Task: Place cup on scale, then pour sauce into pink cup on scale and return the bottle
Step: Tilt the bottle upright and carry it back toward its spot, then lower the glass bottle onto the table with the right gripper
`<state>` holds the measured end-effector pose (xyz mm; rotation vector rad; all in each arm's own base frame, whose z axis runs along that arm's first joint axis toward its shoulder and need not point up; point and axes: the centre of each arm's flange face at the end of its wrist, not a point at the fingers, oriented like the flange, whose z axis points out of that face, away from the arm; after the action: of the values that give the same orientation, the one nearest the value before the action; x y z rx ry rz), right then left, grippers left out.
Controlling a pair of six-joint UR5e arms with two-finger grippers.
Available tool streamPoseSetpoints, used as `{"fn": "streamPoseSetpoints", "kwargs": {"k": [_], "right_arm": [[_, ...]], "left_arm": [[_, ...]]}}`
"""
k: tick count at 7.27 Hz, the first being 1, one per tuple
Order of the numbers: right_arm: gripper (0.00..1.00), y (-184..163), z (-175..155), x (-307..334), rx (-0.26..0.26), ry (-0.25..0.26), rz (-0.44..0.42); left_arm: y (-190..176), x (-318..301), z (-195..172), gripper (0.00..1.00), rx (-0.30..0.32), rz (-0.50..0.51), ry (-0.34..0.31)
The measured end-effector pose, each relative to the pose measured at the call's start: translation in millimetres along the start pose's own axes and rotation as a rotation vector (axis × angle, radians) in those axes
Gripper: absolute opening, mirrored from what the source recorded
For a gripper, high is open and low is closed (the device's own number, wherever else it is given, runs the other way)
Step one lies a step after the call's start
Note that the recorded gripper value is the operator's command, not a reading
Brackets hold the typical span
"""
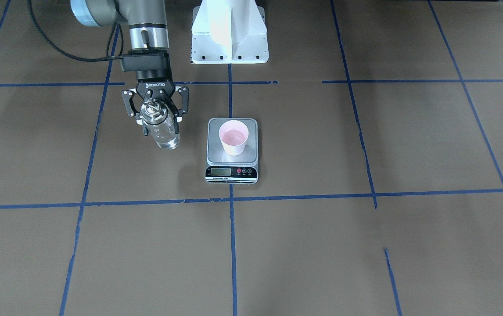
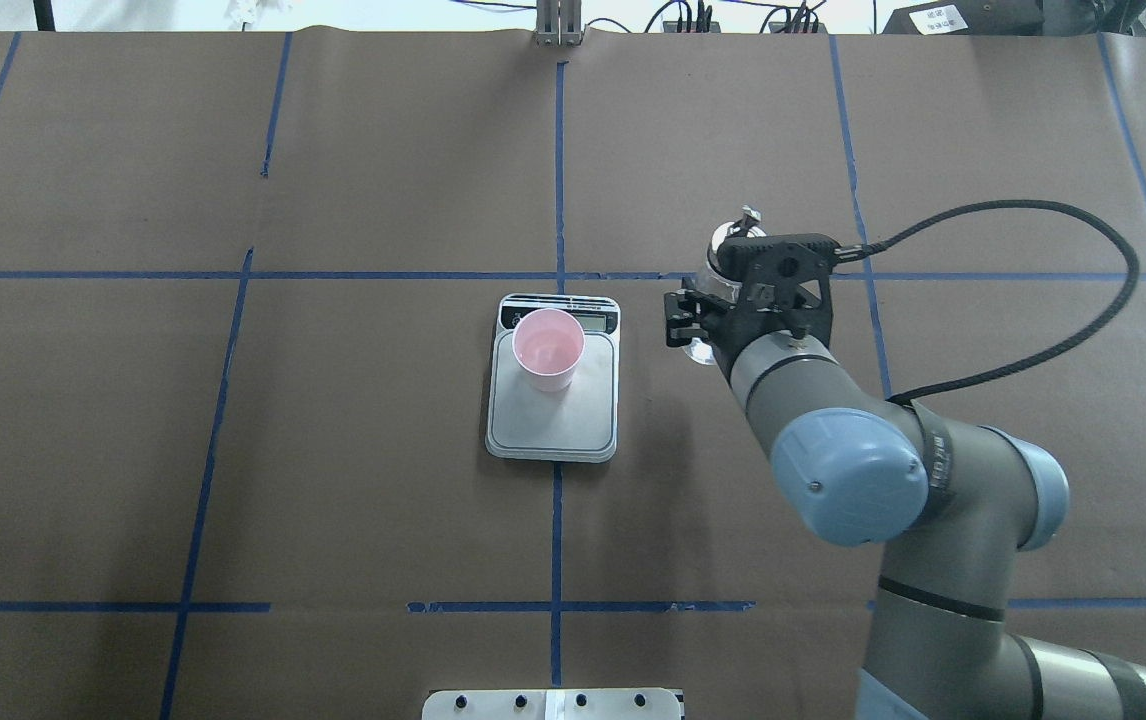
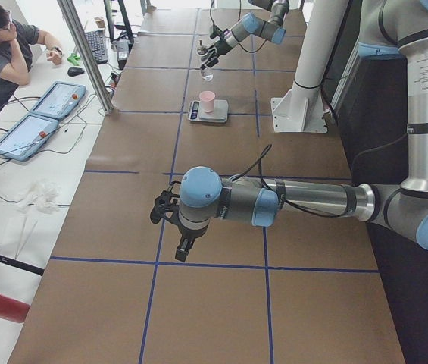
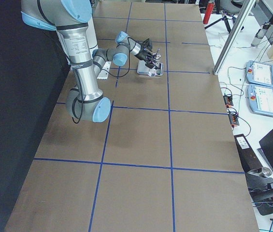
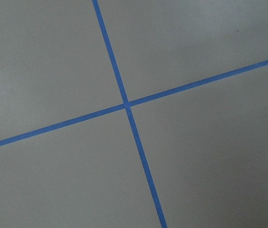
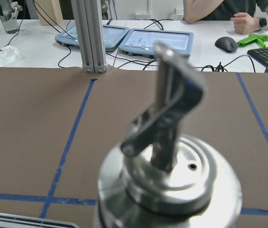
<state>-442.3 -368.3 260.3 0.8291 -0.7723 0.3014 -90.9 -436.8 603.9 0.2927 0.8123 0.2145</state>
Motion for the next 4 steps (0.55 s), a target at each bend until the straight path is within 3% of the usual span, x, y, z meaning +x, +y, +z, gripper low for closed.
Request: {"fn": "streamPoseSetpoints", "kwargs": {"k": [1,4], "right_arm": [[0.00,19,5,43,0.005,-0.012,0.025],[0.00,48,16,123,0.055,0.076,-0.035]], "left_arm": [[0,0,0,1.00,0.000,0.001,0.000],[0,0,0,1.00,0.001,0.001,-0.001]]}}
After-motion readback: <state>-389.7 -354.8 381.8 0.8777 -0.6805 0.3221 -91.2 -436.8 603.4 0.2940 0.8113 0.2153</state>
